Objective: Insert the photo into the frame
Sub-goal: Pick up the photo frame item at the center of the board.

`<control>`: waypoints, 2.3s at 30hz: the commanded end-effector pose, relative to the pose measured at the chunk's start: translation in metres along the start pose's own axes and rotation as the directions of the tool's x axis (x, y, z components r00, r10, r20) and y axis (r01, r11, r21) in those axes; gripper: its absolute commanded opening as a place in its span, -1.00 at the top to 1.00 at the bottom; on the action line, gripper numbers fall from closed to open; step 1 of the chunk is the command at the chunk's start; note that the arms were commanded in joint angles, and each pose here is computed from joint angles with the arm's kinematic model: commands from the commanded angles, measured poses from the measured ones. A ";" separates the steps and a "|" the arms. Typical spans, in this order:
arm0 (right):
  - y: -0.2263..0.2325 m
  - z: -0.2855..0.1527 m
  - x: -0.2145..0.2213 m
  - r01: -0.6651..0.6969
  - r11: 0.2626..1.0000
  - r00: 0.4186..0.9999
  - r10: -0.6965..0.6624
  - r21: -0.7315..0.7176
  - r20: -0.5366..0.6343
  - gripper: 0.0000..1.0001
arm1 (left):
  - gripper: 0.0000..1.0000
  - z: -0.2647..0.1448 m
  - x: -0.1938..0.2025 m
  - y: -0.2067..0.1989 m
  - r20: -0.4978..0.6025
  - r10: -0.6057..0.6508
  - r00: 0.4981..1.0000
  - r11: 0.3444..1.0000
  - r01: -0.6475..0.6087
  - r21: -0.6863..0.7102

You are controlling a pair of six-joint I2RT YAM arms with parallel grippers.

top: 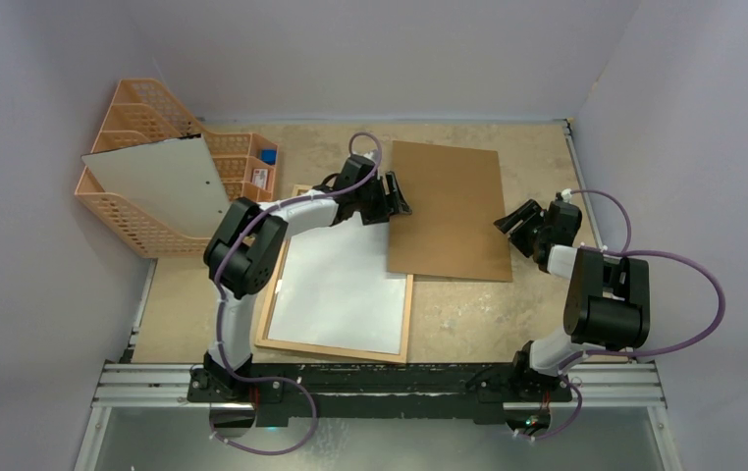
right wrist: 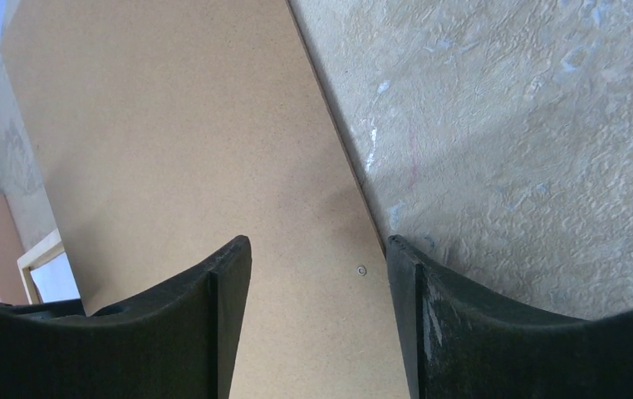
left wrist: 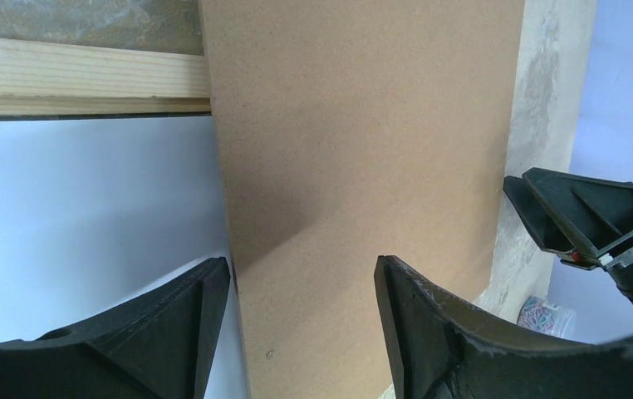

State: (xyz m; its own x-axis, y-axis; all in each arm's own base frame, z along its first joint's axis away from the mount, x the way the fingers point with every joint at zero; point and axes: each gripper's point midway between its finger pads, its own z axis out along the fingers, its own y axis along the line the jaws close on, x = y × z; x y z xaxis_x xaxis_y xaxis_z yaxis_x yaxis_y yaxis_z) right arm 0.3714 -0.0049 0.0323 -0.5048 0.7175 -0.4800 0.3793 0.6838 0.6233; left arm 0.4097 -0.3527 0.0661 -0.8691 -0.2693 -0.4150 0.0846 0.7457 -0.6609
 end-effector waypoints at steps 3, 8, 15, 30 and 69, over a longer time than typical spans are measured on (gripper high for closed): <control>-0.036 -0.008 0.061 -0.057 0.989 0.979 0.081 0.135 -0.186 -0.28 | -0.34 0.007 -0.004 0.000 0.021 -0.030 0.999 0.999 0.030 0.010; -0.036 -0.008 0.061 -0.058 0.990 0.979 0.082 0.132 -0.186 -0.28 | -0.25 0.007 0.000 -0.006 0.004 -0.048 0.999 0.998 0.048 0.041; -0.033 -0.009 0.061 -0.059 0.991 0.978 0.082 0.122 -0.190 -0.28 | 0.03 -0.002 -0.001 -0.033 -0.018 -0.073 0.997 0.984 0.075 0.163; -0.037 -0.009 0.060 -0.043 0.989 0.978 0.071 0.144 -0.195 -0.26 | 0.37 -0.046 -0.029 -0.076 -0.027 -0.097 0.995 0.901 0.099 0.423; 0.011 -0.060 -0.035 0.028 0.974 0.990 -0.058 0.225 0.130 -0.56 | 1.00 -0.096 -0.057 -0.140 0.285 0.278 0.917 0.868 -0.367 0.333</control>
State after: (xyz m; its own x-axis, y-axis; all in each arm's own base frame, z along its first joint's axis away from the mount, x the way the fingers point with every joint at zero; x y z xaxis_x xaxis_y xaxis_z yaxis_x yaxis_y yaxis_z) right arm 0.3395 -0.0155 0.0501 -0.4965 0.7115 -0.4972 0.4964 0.7027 0.5097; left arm 0.3991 -0.3747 0.1575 -0.8455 -0.2260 -0.4837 0.3098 0.5301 -0.7893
